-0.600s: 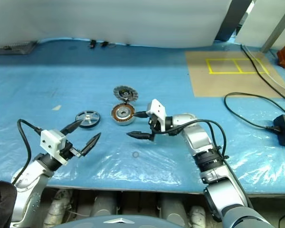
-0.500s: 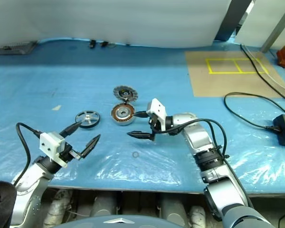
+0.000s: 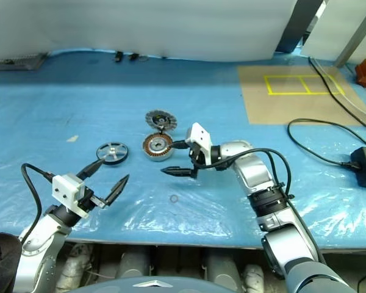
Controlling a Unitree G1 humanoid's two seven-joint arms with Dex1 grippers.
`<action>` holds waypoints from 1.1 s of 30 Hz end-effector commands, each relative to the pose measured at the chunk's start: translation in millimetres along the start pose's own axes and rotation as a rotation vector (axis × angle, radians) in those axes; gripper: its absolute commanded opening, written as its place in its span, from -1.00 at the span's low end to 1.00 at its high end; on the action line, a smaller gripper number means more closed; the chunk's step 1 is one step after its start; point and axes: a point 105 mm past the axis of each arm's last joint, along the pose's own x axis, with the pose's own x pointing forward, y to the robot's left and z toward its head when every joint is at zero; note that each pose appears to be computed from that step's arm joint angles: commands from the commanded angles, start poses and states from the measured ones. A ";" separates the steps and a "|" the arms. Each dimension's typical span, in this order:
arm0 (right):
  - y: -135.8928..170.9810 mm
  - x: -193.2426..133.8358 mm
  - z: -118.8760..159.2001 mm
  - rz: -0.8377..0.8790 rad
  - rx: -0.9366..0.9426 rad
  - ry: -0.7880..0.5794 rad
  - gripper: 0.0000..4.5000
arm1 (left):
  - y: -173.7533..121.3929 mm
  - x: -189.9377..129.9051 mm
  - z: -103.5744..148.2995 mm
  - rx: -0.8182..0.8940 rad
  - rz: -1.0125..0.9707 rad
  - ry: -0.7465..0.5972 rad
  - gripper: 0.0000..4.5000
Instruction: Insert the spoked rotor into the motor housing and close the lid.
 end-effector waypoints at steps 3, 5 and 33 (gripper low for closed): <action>2.9 8.9 21.3 0.012 -0.069 -0.040 1.00 | 6.0 0.6 12.5 0.036 0.009 -0.039 1.00; 4.5 14.4 23.3 0.024 -0.088 -0.017 1.00 | 7.8 -2.8 10.1 0.037 0.020 -0.034 1.00; -35.9 70.5 6.8 0.030 -0.287 0.526 1.00 | -12.0 -13.3 -11.5 -0.039 0.104 -0.023 1.00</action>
